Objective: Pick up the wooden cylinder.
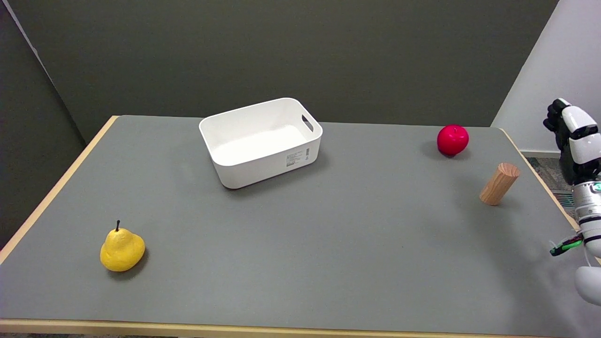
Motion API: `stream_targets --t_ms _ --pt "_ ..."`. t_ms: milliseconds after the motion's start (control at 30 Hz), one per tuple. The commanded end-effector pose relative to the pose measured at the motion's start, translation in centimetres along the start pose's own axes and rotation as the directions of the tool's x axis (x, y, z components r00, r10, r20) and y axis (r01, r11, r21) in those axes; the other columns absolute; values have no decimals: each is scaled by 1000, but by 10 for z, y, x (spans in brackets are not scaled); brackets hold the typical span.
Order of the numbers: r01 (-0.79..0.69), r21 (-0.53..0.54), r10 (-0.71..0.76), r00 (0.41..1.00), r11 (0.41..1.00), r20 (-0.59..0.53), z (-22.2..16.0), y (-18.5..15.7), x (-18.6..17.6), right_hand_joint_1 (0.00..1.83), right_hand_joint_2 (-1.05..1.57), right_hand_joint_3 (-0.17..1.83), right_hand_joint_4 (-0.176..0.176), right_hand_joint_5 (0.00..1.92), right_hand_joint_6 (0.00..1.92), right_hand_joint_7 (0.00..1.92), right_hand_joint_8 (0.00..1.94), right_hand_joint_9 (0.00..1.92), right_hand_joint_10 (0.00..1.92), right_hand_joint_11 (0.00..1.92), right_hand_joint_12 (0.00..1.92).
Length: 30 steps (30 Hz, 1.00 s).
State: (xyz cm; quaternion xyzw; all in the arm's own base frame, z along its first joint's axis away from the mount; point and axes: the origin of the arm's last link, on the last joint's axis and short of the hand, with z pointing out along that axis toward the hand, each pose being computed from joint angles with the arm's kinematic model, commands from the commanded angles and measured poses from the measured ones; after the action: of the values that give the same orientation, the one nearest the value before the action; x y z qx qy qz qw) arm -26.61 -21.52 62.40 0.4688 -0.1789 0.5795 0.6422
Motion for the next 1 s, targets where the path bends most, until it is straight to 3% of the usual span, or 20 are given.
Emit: stream_targets --t_ms 33,200,267,400,500,1000 --pt "3 -79 1 999 997 47 -15 20 -7 50 702 782 -176 69 344 51 277 -1 452 -1 592" --pt "12 -116 -3 997 993 76 -15 25 -13 42 701 783 -176 68 344 52 278 -1 461 -1 603" --pt "16 -136 -4 996 991 93 -16 29 -18 41 631 921 -176 70 350 73 221 33 395 -1 644" --pt "12 -168 6 994 986 110 -20 35 -26 29 687 813 -176 75 345 67 267 7 464 -1 658" --pt "7 -180 13 994 984 111 -23 38 -29 19 602 956 -176 70 362 93 218 42 390 -1 661" --pt "-8 -228 33 994 974 104 -36 51 -38 4 628 923 -171 79 365 94 251 35 456 -1 740"
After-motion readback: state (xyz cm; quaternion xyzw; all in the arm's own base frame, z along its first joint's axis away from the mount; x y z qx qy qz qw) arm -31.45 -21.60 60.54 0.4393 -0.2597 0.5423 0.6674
